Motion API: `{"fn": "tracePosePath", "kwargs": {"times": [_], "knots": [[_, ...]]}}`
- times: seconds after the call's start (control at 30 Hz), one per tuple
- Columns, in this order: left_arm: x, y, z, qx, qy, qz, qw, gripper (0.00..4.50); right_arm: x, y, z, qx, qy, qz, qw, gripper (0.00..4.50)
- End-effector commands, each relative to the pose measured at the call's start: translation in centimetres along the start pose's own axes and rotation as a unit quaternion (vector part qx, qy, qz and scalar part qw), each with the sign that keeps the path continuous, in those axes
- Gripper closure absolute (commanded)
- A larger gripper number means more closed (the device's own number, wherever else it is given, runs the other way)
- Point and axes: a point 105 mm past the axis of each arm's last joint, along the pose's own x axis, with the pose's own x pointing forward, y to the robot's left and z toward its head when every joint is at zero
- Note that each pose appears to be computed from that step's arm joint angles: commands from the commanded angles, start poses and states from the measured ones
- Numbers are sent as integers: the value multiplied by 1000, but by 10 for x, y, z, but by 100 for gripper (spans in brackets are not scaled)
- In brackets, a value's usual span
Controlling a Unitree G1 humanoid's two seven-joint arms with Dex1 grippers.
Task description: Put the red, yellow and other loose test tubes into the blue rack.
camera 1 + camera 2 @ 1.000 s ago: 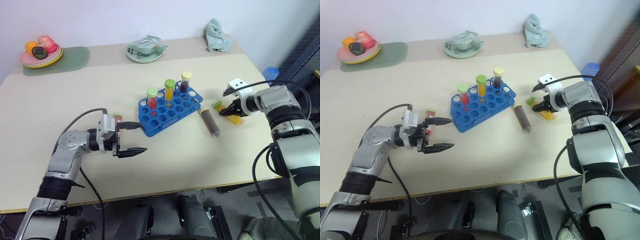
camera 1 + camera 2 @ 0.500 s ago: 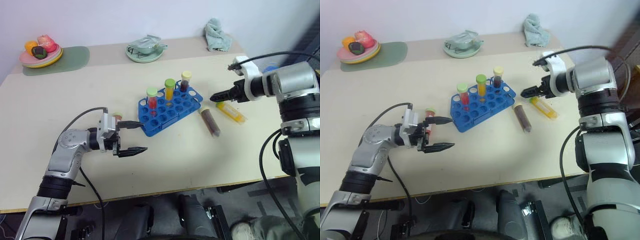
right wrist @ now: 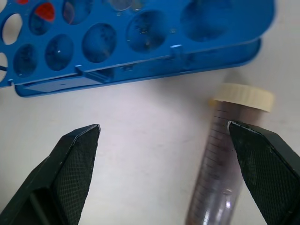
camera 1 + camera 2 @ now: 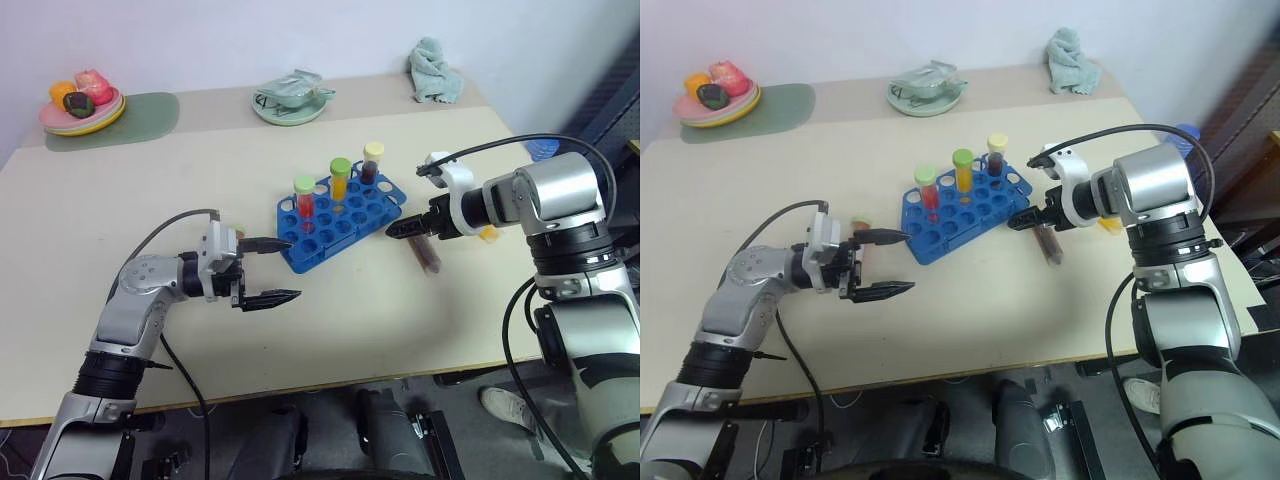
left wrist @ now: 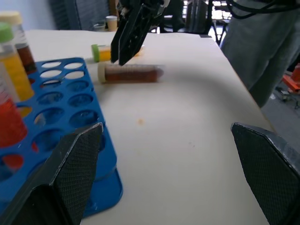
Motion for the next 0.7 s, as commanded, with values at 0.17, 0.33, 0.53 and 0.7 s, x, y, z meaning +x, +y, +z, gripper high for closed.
{"fn": "tracePosePath", "kwargs": {"times": [0.17,0.33,0.53,0.7], "knots": [[-5,2,16,12,-9,15,1000,0,0,-1,7,-17,-16,-4,1000,5],[-5,2,17,12,-8,17,1000,0,17,-13,-4,-26,2,-30,999,5],[-7,2,17,11,-5,20,1000,0,31,-30,-18,-66,37,-67,995,27],[-9,1,17,10,-4,24,1000,0,38,-36,-27,-88,53,-75,992,230]]}}
